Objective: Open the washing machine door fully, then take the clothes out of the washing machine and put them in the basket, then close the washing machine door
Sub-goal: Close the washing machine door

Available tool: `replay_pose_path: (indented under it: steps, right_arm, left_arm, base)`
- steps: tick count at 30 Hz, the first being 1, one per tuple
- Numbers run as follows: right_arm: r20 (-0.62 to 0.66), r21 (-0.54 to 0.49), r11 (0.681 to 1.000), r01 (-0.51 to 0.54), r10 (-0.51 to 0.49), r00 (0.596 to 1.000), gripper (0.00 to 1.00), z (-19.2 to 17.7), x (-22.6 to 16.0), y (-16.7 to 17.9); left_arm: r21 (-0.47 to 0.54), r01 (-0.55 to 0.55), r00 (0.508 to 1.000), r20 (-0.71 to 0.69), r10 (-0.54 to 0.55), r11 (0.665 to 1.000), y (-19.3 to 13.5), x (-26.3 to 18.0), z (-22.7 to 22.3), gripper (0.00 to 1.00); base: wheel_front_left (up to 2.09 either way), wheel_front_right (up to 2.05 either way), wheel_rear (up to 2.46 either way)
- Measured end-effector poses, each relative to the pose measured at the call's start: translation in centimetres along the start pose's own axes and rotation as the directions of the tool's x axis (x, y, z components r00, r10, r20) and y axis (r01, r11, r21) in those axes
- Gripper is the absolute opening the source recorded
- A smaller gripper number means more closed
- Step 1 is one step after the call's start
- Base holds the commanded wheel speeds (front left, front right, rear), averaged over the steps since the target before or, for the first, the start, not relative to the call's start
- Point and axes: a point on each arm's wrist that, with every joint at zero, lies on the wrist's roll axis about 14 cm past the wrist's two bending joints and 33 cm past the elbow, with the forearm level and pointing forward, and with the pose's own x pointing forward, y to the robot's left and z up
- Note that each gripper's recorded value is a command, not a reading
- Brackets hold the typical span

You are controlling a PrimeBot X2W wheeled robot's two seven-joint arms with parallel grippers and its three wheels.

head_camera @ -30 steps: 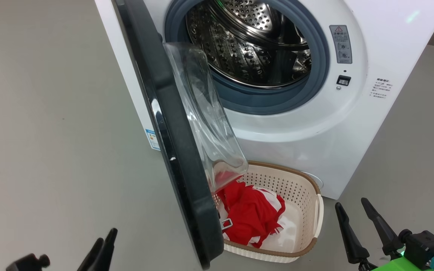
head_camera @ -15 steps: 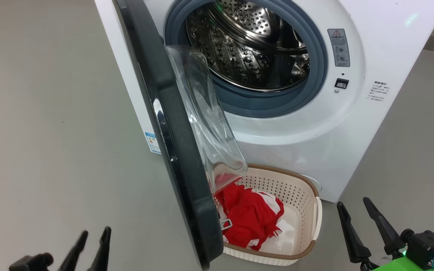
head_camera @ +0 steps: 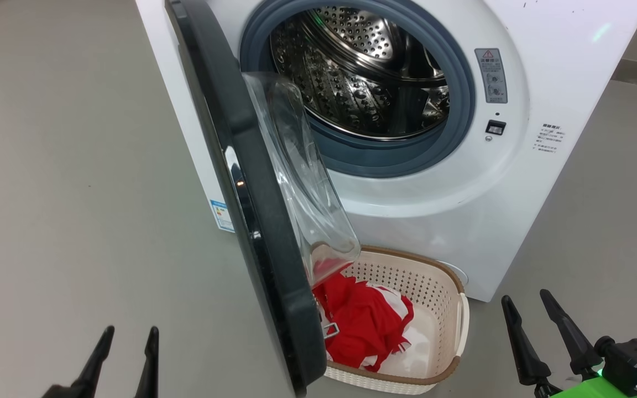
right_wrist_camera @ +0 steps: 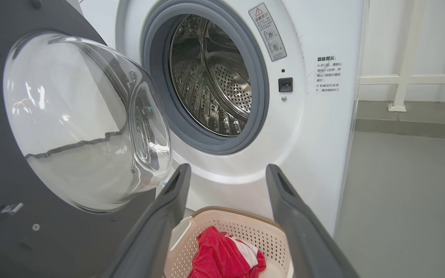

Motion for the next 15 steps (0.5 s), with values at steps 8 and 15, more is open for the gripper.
replay_pose_path:
  steps: [8,15]
  right_arm:
    - [-0.009,-0.001,1.0,0.013,-0.013,1.0,1.0,-0.25,-0.64,-0.31]
    - [-0.008,-0.001,1.0,0.013,-0.013,1.0,1.0,-0.21,-0.66,-0.3]
  left_arm:
    - [0.042,-0.006,1.0,-0.006,0.006,0.999,-0.32,-1.0,-0.34,1.0]
    - [0.041,-0.004,1.0,-0.003,0.005,0.999,-0.37,-0.98,-0.24,1.0]
  base:
    - [0.0,0.0,0.0]
    - [0.0,0.0,0.0]
